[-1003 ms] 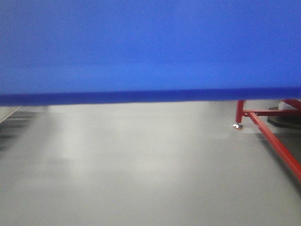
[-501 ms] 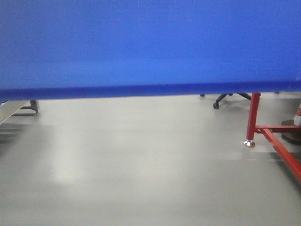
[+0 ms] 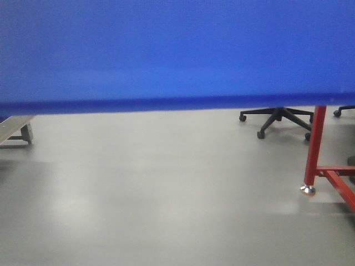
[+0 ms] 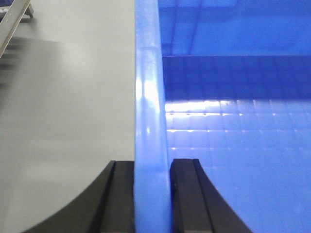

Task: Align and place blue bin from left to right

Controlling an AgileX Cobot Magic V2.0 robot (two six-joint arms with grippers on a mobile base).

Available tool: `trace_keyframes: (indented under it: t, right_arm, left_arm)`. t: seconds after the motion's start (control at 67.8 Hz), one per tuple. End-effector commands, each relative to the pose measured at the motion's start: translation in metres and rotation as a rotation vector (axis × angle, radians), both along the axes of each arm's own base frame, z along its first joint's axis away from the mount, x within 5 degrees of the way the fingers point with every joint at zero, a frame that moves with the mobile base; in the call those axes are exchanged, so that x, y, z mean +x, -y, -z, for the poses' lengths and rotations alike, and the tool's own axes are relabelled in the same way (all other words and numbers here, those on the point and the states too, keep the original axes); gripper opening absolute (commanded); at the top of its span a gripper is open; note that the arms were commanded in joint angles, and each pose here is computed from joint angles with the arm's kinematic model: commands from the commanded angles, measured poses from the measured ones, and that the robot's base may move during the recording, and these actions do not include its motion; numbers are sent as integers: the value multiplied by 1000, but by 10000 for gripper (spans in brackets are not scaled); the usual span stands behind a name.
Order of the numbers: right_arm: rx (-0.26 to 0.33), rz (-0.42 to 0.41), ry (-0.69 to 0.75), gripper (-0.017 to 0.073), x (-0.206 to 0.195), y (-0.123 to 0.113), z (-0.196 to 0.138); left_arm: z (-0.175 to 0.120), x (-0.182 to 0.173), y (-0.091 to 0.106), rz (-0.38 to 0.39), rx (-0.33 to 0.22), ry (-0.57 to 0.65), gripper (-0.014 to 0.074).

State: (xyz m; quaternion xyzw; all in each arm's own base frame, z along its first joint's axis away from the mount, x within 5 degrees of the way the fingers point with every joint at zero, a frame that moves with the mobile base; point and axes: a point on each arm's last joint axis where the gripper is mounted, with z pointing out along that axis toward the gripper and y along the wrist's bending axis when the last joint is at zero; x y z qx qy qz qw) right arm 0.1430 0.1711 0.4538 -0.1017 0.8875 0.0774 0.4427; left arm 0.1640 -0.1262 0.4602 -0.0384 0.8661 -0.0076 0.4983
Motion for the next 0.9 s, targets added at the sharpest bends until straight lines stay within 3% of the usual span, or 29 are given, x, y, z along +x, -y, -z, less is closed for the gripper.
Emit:
trace_keyframes:
  t: [0.0,0.885]
  right_arm:
    - [90,-96,101,-166,-1,-9,-13]
    - [91,-97,102,-166,-1,-9,-13]
  left_arm:
    - [-8,1,10,89,-47,81,-111]
    - [-9,1,9,86,-42,87,-111]
